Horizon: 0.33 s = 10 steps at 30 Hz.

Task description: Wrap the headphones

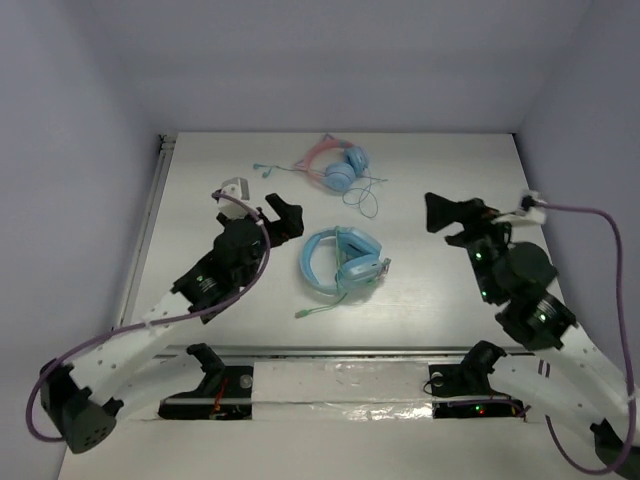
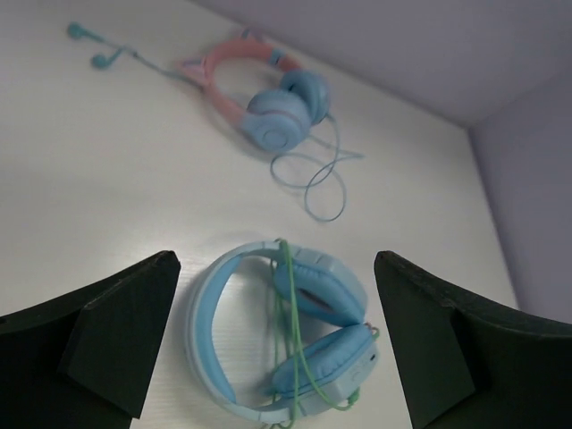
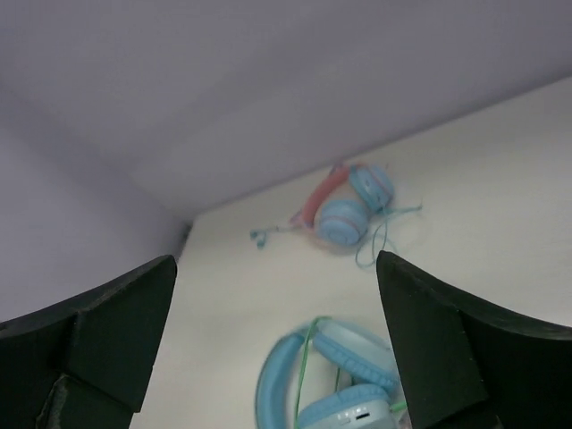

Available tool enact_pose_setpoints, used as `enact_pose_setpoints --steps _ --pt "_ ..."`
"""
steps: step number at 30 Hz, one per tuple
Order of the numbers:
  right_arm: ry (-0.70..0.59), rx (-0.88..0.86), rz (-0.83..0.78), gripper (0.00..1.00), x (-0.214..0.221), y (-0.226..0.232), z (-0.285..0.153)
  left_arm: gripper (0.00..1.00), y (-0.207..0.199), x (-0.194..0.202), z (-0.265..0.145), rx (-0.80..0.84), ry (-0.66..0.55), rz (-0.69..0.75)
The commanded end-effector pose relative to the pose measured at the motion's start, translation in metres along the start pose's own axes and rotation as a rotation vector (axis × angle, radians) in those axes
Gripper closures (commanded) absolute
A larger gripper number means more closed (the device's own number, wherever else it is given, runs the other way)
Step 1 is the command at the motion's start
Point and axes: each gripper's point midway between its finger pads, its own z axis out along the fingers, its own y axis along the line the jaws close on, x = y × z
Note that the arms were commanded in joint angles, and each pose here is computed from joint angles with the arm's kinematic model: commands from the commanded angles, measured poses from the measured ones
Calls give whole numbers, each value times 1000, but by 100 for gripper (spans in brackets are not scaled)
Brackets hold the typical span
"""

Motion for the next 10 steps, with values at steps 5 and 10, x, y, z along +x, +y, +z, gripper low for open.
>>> enact_pose_setpoints --steps 5,10 --pt "-220 151 108 0 -35 -56 -34 8 -7 -72 -50 76 -150 -10" --pt "-181 156 100 0 -27 -52 -28 7 -5 -63 -51 107 -145 1"
